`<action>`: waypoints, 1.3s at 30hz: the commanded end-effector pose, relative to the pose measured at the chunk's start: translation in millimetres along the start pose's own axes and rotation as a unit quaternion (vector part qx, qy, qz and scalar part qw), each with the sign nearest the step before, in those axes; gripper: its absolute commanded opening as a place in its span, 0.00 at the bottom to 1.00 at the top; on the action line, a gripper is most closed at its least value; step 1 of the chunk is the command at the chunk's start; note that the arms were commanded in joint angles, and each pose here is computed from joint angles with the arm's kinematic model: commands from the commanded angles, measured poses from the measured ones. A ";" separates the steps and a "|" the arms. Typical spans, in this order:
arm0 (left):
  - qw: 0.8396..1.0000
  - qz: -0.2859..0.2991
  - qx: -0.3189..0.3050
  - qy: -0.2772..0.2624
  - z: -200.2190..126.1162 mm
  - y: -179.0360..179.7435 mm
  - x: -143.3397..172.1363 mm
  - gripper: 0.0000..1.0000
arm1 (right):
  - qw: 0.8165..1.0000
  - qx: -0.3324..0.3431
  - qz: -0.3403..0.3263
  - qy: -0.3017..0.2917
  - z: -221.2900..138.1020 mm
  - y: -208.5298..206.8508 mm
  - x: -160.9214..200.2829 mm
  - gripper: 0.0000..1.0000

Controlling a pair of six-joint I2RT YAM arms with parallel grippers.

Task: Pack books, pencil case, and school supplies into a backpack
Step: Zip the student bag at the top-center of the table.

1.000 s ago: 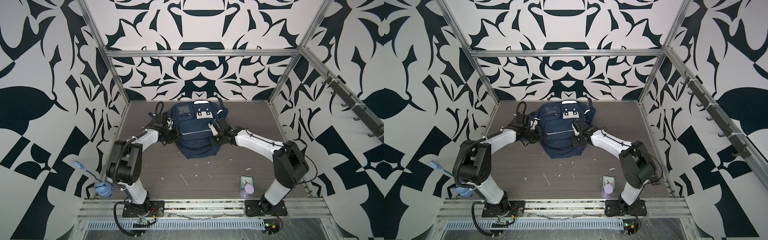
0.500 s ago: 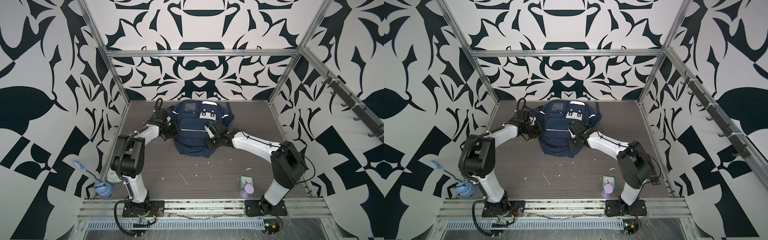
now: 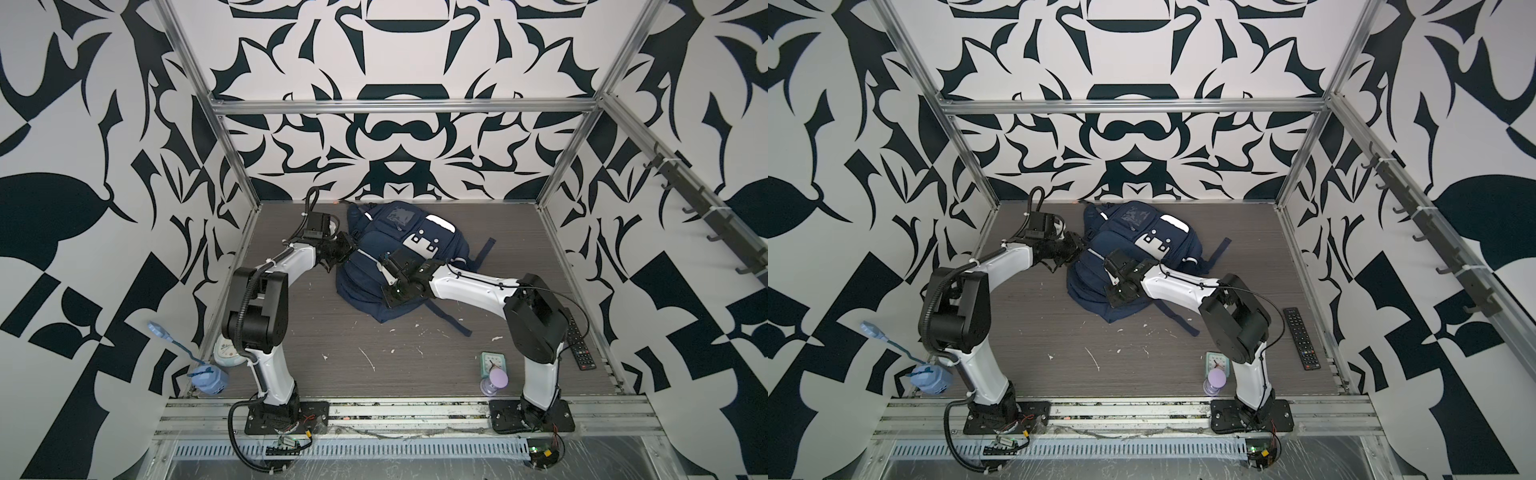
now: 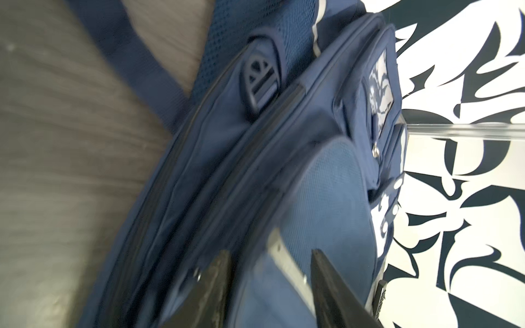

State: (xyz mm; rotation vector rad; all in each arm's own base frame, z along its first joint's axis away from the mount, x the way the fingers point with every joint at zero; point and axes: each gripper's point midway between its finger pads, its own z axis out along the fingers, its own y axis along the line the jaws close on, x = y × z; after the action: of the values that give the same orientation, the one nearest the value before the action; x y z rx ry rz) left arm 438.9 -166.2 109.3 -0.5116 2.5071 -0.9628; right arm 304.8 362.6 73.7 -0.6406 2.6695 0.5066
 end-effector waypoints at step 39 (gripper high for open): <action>0.996 0.049 0.012 0.073 20.4 -18.9 80.5 0.07 | 0.998 -0.043 -0.011 -0.050 -35.4 31.0 -23.5 0.00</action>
State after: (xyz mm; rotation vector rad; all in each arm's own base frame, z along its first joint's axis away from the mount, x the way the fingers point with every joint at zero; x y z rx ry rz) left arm 373.9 -222.1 83.6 -0.3717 2.6422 -1.0168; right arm 306.1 370.3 80.0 -0.6456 2.6506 0.5216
